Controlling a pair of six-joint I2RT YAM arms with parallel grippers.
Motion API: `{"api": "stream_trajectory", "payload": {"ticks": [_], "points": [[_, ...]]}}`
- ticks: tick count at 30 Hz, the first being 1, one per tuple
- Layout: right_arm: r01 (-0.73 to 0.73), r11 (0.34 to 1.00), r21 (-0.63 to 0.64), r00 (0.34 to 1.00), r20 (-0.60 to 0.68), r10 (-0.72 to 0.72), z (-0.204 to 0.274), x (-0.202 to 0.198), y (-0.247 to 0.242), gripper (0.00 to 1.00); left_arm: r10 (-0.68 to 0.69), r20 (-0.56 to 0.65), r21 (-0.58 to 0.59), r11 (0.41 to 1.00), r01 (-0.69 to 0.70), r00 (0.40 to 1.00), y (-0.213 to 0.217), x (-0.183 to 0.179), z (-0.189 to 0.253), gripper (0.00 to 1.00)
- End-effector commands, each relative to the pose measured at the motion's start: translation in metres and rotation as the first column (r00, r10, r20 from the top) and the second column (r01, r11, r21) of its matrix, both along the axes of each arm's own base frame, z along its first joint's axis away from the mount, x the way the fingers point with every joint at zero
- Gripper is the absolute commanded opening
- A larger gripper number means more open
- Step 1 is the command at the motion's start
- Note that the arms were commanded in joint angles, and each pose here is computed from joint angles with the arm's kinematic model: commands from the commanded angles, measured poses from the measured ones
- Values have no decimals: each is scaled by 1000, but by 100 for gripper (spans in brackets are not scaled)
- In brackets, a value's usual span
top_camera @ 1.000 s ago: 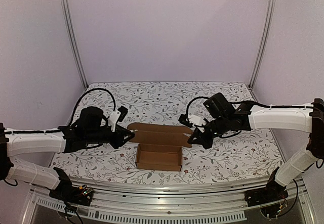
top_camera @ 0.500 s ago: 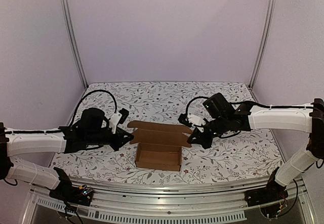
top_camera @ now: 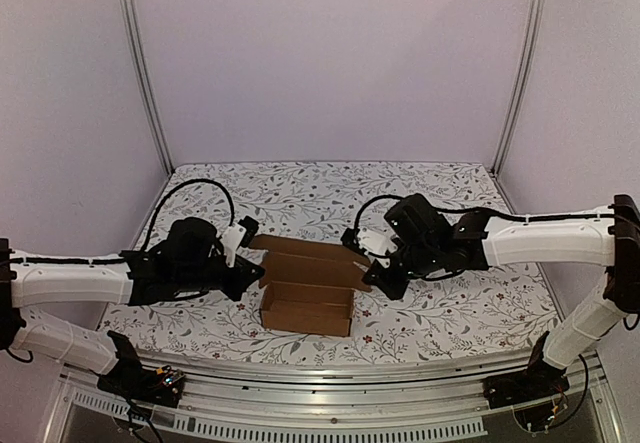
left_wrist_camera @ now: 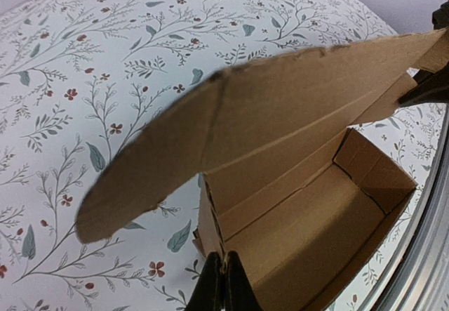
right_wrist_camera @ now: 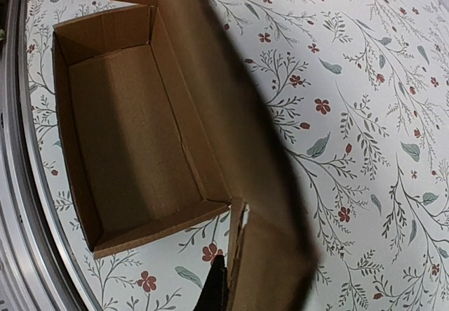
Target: Fold the paper box
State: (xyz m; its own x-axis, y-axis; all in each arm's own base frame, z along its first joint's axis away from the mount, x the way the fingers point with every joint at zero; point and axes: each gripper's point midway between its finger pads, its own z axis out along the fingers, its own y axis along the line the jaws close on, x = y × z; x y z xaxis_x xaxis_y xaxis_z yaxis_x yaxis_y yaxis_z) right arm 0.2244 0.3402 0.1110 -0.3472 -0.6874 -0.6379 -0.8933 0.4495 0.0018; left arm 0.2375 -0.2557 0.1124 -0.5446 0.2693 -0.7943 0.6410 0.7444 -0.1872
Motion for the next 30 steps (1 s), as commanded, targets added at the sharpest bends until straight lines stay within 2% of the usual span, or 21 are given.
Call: {"api": "stream_trajectory", "payload": {"ticks": [1, 13, 21, 30], "points": [[125, 992, -21, 989, 81, -123, 4, 9, 11, 0, 63, 18, 5, 998, -63, 998, -8, 2, 9, 0], [336, 941, 33, 910, 248, -333, 14, 11, 27, 0, 97, 21, -20, 995, -96, 995, -22, -8, 11, 0], [386, 911, 146, 884, 224, -411, 27, 7, 45, 0, 107, 5, -25, 994, -107, 994, -30, -14, 6, 0], [366, 909, 199, 890, 212, -405, 40, -7, 63, 0, 139, 29, -20, 990, -139, 990, -32, -17, 10, 0]]}}
